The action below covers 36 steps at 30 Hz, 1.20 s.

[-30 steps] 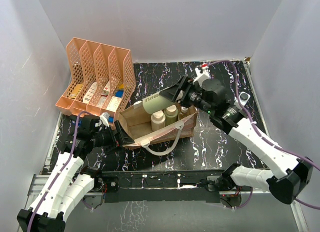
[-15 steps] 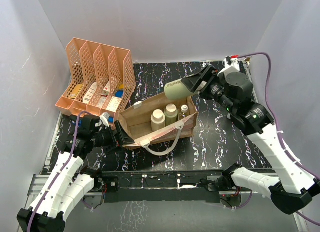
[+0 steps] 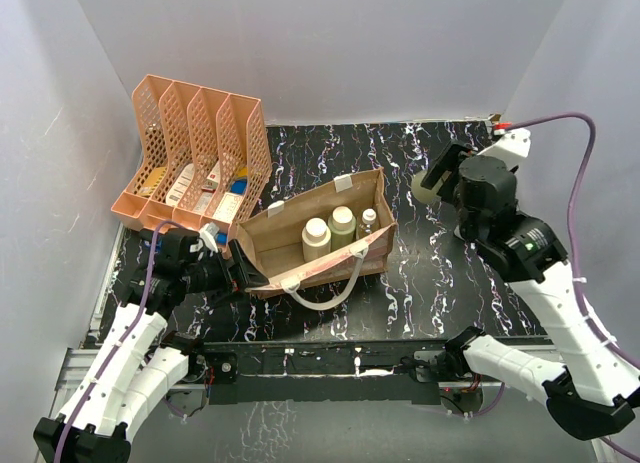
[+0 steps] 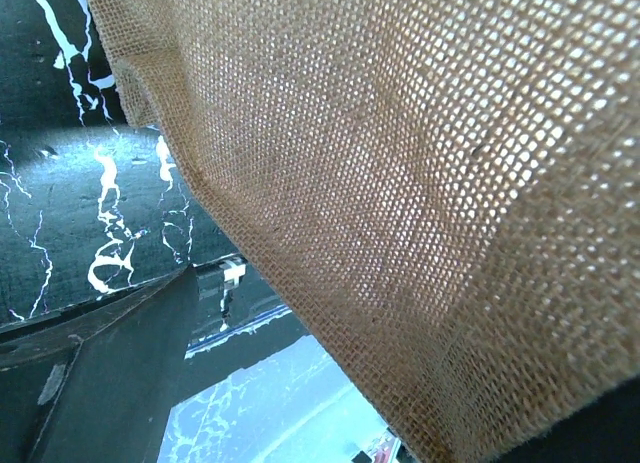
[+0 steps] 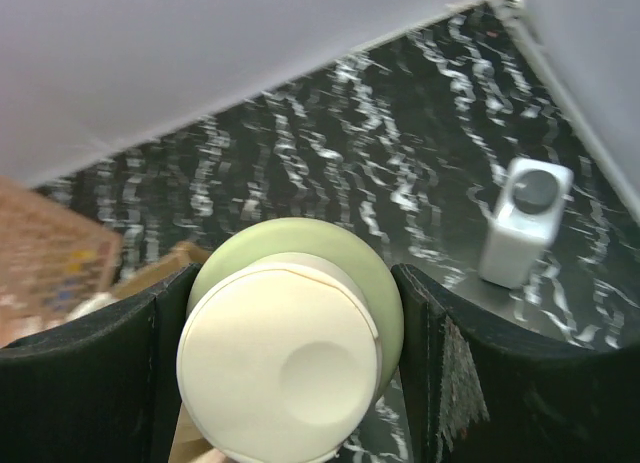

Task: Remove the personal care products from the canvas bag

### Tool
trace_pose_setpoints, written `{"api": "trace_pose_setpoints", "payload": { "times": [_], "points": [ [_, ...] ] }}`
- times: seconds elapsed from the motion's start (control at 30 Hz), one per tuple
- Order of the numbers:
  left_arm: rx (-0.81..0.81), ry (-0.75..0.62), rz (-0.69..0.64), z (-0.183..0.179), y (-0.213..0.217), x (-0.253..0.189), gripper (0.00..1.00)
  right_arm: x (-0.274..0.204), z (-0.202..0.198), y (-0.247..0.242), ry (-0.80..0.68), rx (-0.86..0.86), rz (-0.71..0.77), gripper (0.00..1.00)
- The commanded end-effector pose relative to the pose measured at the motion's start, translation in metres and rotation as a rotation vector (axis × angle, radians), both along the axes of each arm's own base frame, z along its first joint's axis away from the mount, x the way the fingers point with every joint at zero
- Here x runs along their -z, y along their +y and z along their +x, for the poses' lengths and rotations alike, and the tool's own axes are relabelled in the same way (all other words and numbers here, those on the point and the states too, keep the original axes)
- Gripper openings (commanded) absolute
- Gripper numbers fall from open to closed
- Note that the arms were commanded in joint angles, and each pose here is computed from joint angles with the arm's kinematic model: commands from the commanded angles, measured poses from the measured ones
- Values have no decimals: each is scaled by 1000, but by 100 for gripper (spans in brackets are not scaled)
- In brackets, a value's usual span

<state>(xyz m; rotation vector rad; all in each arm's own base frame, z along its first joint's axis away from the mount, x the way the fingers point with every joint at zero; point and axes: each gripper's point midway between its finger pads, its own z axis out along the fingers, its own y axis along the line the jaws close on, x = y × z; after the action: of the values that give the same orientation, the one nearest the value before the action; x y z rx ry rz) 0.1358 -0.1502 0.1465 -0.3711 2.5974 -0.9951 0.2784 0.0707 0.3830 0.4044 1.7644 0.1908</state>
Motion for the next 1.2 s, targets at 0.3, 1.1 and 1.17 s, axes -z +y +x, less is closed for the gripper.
{"api": "trace_pose_setpoints", "payload": {
  "times": [0.3, 1.1, 1.17],
  "points": [
    [14, -44, -10, 2, -1, -19, 93, 103, 35, -39, 153, 229, -131, 8],
    [42, -51, -37, 6, -7, -33, 96, 225, 56, -105, 407, 307, -166, 11],
    [45, -50, -37, 6, -8, -32, 96, 229, 55, -106, 417, 309, -175, 13]
  ]
}}
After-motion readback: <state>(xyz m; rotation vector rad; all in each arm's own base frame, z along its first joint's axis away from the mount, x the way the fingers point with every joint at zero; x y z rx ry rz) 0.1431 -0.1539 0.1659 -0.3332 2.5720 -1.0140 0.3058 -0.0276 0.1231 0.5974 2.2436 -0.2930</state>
